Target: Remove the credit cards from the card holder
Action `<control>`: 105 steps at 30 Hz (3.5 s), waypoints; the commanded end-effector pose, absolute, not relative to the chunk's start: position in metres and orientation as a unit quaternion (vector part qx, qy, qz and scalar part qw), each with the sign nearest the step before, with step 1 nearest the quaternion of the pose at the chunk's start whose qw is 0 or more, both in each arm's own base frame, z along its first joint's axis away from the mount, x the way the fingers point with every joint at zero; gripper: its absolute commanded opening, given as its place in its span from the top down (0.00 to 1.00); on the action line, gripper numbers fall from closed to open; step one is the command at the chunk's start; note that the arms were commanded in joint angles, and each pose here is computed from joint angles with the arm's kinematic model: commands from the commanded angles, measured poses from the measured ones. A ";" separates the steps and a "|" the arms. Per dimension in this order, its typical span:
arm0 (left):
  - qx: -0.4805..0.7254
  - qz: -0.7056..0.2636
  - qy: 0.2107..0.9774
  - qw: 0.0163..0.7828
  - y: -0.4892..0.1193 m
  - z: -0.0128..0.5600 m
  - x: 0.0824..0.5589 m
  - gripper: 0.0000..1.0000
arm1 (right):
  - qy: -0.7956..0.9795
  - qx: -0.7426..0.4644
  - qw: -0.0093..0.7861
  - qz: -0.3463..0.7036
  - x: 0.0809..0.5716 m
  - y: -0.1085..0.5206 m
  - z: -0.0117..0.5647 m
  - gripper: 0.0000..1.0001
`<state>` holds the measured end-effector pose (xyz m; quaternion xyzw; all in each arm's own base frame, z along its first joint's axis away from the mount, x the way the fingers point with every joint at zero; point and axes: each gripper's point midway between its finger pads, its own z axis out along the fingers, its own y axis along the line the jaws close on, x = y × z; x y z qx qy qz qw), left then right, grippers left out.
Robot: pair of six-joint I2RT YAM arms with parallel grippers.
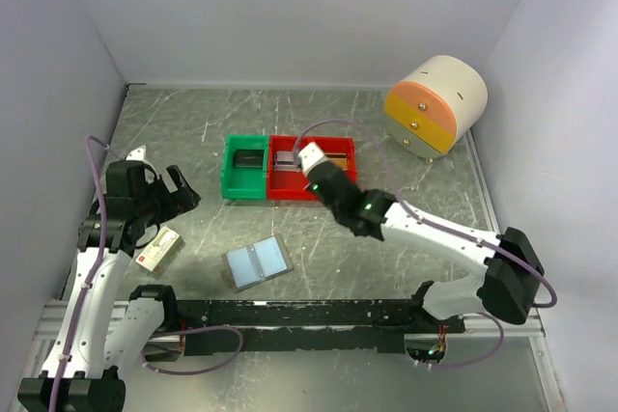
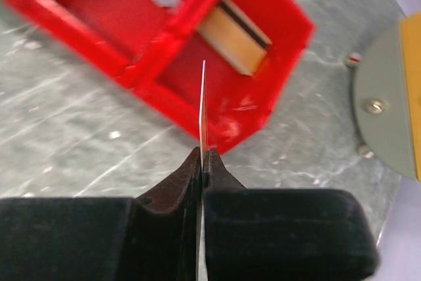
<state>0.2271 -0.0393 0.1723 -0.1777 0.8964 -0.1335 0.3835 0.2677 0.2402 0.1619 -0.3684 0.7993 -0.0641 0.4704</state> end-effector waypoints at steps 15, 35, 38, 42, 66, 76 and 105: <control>-0.164 -0.162 0.877 0.422 -0.046 0.191 0.232 0.00 | 0.737 -0.470 0.463 -0.150 0.361 0.186 0.185 1.00; -0.163 -0.164 0.873 0.428 -0.046 0.194 0.232 0.00 | 0.673 -0.598 0.424 -0.100 0.395 0.204 0.132 1.00; -0.161 -0.165 0.874 0.428 -0.047 0.192 0.232 0.00 | 0.669 -0.600 0.427 -0.105 0.403 0.207 0.128 1.00; -0.162 -0.164 0.876 0.423 -0.046 0.191 0.233 0.00 | 0.666 -0.609 0.420 -0.096 0.410 0.217 0.123 1.00; -0.163 -0.163 0.879 0.418 -0.047 0.188 0.233 0.00 | 0.677 -0.607 0.395 -0.132 0.459 0.210 0.068 1.00; -0.159 -0.166 0.879 0.418 -0.048 0.188 0.233 0.01 | 0.673 -0.624 0.369 -0.144 0.463 0.205 0.054 0.93; -0.147 -0.176 0.880 0.416 -0.053 0.188 0.234 0.01 | 0.695 -0.614 0.360 -0.098 0.438 0.197 0.069 0.55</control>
